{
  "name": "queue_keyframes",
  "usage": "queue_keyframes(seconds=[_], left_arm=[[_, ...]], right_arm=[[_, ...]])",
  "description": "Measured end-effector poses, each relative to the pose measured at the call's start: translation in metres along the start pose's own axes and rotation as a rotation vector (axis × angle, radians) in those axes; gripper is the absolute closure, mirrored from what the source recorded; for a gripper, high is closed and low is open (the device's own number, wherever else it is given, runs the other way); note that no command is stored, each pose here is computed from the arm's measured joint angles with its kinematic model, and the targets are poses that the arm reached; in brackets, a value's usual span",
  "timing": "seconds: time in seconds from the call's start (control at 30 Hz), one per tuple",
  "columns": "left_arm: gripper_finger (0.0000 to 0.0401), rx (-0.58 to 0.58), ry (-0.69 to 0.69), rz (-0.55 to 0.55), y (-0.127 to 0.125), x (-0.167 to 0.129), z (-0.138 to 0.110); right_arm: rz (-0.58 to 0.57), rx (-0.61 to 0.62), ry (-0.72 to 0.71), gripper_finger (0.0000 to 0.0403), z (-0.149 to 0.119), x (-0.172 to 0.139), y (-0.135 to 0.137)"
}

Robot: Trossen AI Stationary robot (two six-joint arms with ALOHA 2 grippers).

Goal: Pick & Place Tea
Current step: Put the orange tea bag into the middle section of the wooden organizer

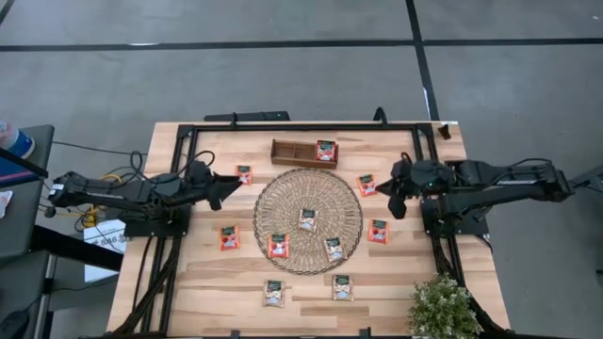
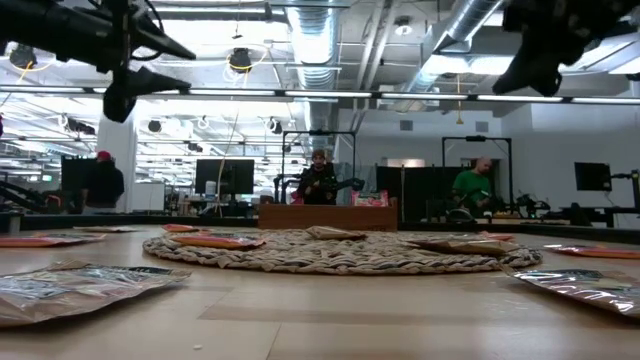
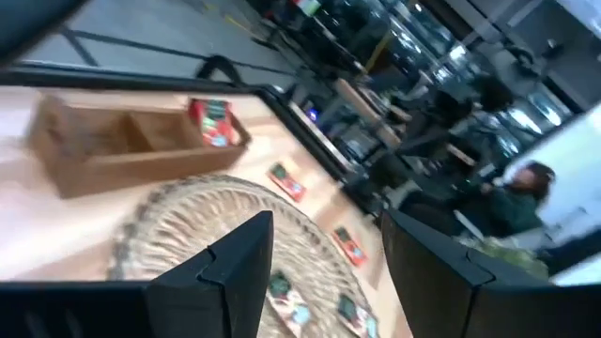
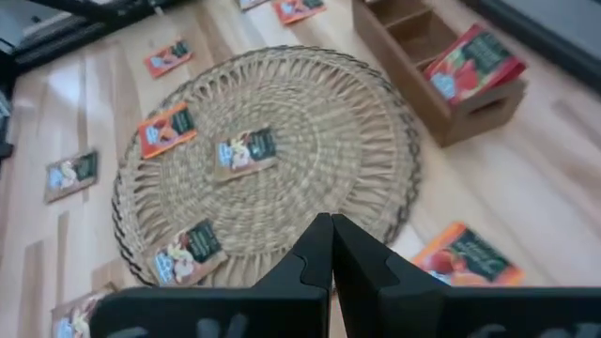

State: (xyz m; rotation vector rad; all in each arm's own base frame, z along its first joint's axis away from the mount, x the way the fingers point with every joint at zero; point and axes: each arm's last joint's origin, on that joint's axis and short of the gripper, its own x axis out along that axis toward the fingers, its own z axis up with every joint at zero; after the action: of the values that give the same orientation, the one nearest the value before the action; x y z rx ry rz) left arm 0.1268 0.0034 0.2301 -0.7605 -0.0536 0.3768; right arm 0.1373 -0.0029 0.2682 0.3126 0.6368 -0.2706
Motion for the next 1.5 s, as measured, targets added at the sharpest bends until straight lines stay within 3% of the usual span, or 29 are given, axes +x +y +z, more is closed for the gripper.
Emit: queue_keyframes(seconds=[0.13, 0.33, 0.57, 0.7, 0.97, 1.23, 1.5], left_arm=[[0.0208, 0.036, 0.057, 0.014, -0.011, 0.013, 0.001], [0.0208, 0.097, 0.205, 0.085, -0.022, 0.037, -0.006], [0.0208, 0.178, 0.377, 0.217, -0.02, 0.058, -0.022], [0.0208, 0.192, 0.402, 0.239, -0.018, 0.061, -0.027], [0.0208, 0.191, 0.417, 0.231, -0.018, 0.062, -0.027], [0.0208, 0.221, 0.436, 0.22, -0.018, 0.061, -0.028], [0.0208, 0.265, 0.443, 0.214, -0.017, 0.061, -0.028]], right_arm=[[0.026, 0.013, -0.004, 0.0403, -0.013, 0.011, 0.0], [0.081, -0.012, 0.16, 0.0403, -0.027, 0.023, 0.003], [-0.001, -0.03, 0.335, 0.0403, -0.036, 0.046, 0.002], [-0.041, -0.075, 0.389, 0.0403, -0.027, 0.06, 0.001], [-0.106, -0.232, 0.487, 0.0396, 0.017, 0.074, -0.012], [-0.128, -0.369, 0.605, 0.0306, 0.037, 0.094, -0.04], [-0.11, -0.447, 0.744, 0.022, 0.029, 0.122, -0.066]])
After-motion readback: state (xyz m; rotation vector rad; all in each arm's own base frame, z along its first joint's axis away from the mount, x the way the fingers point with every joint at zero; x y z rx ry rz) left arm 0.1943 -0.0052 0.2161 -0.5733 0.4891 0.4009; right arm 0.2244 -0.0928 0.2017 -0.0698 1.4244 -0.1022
